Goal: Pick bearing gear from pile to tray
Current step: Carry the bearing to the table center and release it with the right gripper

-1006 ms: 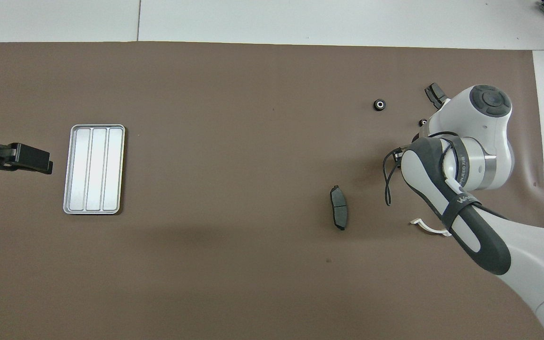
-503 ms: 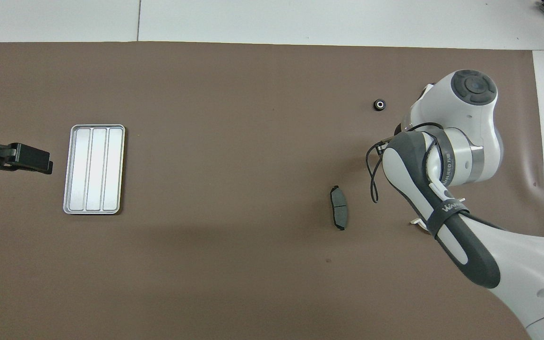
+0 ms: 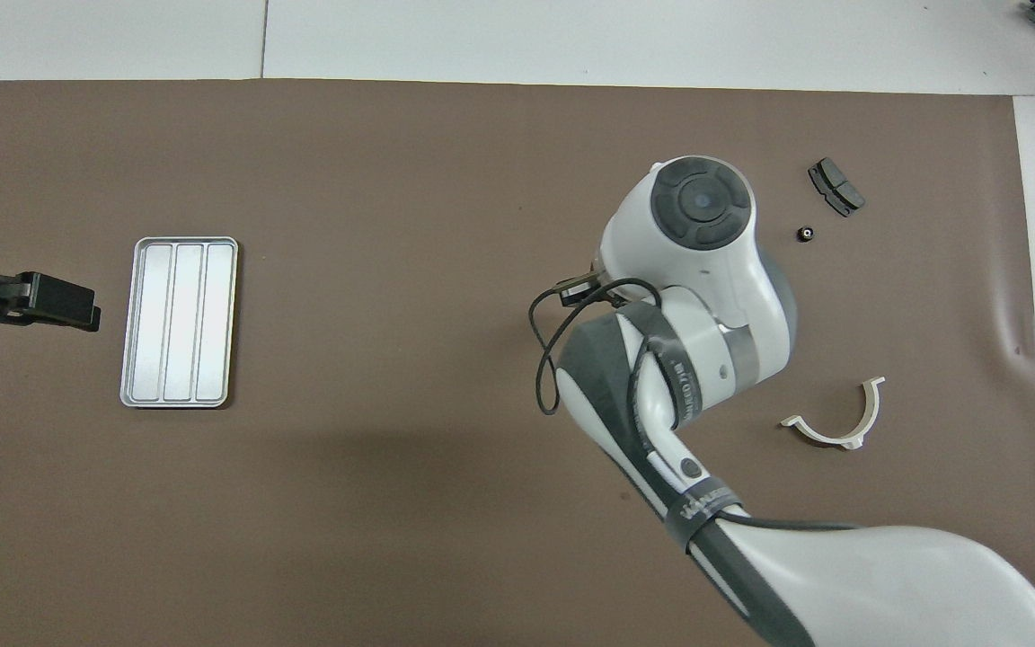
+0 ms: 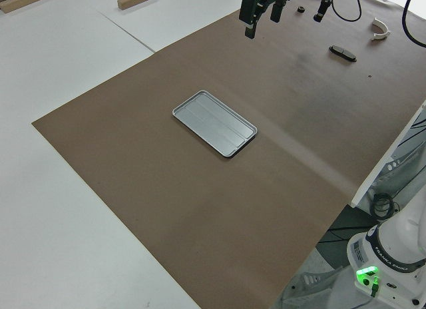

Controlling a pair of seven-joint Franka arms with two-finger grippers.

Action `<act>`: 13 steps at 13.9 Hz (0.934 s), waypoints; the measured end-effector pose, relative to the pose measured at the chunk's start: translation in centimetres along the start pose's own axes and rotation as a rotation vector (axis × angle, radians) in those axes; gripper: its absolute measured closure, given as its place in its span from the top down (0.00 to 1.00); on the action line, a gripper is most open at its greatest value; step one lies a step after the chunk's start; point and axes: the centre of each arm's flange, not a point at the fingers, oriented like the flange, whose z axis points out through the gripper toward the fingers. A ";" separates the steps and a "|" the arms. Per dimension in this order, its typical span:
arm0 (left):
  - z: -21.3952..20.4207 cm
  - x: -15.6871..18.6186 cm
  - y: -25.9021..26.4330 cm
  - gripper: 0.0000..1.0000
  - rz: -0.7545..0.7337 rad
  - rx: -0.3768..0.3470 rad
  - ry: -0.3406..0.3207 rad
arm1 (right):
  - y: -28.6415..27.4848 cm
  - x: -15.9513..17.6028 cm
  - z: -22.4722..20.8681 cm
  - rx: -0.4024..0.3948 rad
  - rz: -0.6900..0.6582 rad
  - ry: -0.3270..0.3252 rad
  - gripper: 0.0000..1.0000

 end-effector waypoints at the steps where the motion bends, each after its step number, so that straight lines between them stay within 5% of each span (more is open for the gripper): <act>1: 0.0 0.0 0.0 1.00 0.000 0.000 0.000 | -2.3 -0.3 -0.1 0.008 0.002 0.020 0.35; 8: 0.0 0.0 0.0 1.00 0.000 0.000 0.000 | -13.9 -1.6 3.8 0.127 0.028 0.156 0.35; 13: 0.0 0.0 0.0 1.00 0.000 0.000 0.000 | -18.3 -2.7 7.4 0.146 0.016 0.170 0.40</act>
